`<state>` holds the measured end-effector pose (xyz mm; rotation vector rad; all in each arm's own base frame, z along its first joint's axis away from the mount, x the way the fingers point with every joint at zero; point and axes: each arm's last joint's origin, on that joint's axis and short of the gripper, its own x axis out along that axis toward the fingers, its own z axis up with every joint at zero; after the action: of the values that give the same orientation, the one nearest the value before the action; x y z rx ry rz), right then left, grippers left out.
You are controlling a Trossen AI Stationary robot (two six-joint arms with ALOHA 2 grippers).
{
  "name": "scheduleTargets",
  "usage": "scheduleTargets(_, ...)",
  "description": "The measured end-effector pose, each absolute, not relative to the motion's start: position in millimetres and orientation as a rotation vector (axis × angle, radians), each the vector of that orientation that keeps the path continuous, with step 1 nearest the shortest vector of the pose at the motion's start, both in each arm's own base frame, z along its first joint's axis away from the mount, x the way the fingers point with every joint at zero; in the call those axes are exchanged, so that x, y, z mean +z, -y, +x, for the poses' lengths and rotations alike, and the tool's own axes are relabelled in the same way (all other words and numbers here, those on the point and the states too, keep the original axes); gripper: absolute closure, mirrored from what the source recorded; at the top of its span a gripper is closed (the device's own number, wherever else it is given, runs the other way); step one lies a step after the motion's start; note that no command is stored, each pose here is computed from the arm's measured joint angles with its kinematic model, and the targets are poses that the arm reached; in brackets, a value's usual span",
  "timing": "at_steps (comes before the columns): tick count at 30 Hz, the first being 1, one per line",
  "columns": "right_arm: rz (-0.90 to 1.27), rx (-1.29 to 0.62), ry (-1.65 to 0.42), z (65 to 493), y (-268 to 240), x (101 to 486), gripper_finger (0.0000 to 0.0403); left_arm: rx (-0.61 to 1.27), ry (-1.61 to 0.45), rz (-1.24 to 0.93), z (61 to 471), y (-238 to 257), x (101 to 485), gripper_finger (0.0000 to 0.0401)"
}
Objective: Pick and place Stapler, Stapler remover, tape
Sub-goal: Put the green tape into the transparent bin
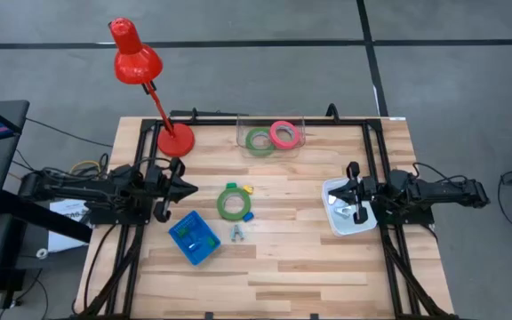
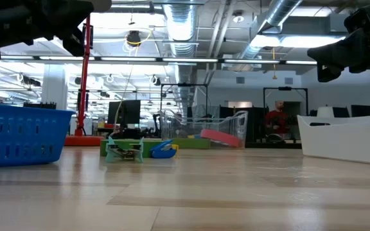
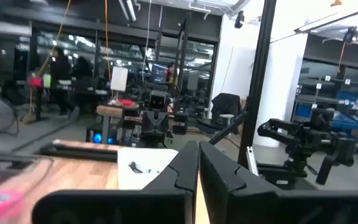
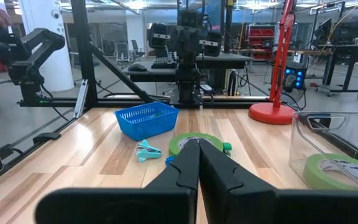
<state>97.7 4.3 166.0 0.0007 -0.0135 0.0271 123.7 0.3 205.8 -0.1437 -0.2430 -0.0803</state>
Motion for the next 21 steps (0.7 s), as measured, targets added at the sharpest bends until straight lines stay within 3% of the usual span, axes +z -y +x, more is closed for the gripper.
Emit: scheduleTargets(21,0.001,0.027,0.014,98,-4,166,0.0403,-0.078,0.192,-0.181,146,-1,246,0.0383)
